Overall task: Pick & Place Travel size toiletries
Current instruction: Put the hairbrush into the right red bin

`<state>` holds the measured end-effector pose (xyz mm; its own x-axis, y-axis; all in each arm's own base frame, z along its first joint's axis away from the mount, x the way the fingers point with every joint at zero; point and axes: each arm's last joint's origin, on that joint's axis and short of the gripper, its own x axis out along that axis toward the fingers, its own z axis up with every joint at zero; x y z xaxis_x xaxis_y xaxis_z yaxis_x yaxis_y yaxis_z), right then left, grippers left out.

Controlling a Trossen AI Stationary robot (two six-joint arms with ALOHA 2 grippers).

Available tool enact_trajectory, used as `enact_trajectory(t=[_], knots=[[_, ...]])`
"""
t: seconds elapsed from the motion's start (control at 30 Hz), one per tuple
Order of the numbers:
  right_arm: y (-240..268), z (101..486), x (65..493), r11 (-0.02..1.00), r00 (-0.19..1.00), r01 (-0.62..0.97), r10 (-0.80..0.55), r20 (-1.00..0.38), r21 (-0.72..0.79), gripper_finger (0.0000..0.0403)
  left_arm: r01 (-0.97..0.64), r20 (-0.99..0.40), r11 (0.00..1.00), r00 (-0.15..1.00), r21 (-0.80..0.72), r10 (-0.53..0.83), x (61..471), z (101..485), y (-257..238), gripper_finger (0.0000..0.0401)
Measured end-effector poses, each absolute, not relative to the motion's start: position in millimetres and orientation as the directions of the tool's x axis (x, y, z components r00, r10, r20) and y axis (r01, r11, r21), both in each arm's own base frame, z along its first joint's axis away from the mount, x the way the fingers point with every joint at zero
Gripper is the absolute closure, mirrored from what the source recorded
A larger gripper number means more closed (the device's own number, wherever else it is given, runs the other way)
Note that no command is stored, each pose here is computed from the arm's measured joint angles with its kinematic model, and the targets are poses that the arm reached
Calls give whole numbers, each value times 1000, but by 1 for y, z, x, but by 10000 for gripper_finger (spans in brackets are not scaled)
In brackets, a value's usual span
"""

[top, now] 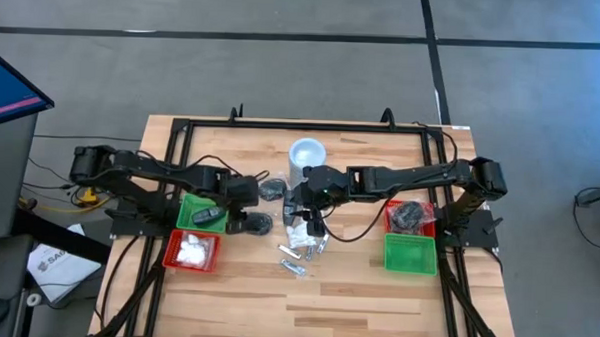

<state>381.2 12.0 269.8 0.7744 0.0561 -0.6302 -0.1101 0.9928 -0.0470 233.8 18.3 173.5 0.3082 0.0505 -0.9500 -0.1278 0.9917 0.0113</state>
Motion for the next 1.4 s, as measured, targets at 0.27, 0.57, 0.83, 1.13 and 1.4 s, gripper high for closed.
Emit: enact_trajectory(t=[0.27,0.57,0.83,1.13,1.4], knots=[[12,270,381,993,774,-110,56,-630,-47,244,-57,-986,998,164,29,38,241,143,19,225],[12,270,381,993,774,-110,56,-630,-47,244,1,-991,1000,131,27,27,244,134,17,233],[12,270,381,992,774,-116,56,-630,-54,244,5,-992,999,123,38,37,243,134,17,327],[12,270,381,991,774,-120,56,-630,-60,244,-10,-987,998,150,55,55,239,143,17,399],[12,270,381,991,776,-120,56,-629,-60,244,-63,-976,997,208,54,66,236,159,13,401]])
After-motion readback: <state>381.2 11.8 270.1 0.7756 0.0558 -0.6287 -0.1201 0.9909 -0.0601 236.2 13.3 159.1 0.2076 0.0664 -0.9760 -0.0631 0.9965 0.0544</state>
